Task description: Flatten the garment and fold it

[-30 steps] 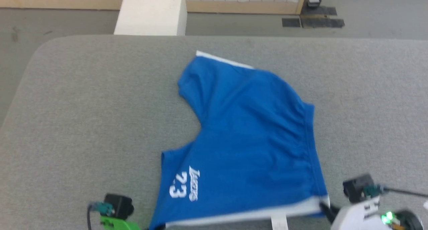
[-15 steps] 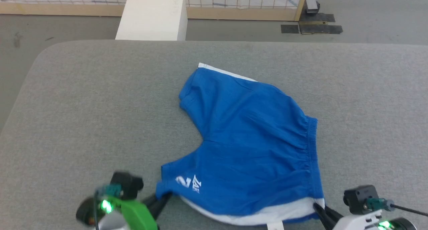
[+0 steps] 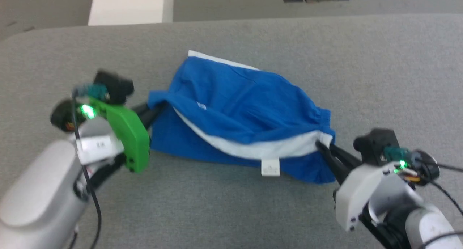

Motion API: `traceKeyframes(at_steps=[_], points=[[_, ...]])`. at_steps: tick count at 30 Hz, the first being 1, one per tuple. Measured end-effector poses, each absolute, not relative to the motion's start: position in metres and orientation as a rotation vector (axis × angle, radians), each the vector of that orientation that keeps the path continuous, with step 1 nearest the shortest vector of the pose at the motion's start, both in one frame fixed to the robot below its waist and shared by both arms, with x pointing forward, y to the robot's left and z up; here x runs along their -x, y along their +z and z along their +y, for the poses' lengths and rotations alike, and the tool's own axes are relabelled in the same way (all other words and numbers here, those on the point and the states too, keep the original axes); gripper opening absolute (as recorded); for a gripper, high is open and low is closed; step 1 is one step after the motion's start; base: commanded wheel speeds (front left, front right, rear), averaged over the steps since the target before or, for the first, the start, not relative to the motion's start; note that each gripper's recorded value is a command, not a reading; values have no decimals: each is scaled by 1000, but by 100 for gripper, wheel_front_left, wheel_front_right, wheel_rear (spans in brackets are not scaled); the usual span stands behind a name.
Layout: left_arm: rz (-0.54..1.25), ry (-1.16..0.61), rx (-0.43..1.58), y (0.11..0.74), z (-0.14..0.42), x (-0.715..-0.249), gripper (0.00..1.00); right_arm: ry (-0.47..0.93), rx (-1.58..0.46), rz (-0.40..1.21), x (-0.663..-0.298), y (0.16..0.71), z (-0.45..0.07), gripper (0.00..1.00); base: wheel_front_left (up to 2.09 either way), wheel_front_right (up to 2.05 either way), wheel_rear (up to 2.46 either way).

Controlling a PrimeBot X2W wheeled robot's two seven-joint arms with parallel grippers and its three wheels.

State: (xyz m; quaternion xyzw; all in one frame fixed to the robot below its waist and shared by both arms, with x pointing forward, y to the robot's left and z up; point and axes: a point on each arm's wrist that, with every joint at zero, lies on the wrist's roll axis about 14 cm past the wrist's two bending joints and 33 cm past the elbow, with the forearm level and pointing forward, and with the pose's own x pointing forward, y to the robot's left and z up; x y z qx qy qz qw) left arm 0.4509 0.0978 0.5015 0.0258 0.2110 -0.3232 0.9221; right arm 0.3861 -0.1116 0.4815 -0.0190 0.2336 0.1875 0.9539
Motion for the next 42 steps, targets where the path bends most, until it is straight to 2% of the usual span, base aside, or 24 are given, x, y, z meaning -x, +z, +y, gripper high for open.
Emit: traceKeyframes(at_steps=[10,20,30,37,38,39,40,41,42], points=[[512,-633,-126,481,101,-532,0,350,28,475,-442,467,-119,0,0,0,0],[649,-607,-144,431,100,-583,0,277,-15,543,-466,432,-133,0,0,0,0],[827,-642,-182,372,80,-592,0,188,-20,652,-466,400,-159,0,0,0,0],[905,-648,-184,362,79,-594,0,198,-24,749,-461,389,-159,0,0,0,0],[906,-648,-172,363,78,-593,36,200,-25,757,-460,389,-158,0,0,0,0],[906,-650,-162,365,77,-593,100,203,-26,755,-460,390,-158,28,0,0,0],[902,-651,-154,367,76,-592,100,207,-27,754,-461,392,-156,86,0,0,0],[891,-654,-146,370,75,-591,100,210,-30,750,-461,394,-155,100,0,0,0],[878,-658,-143,373,73,-591,100,212,-31,745,-461,396,-154,100,0,0,0]])
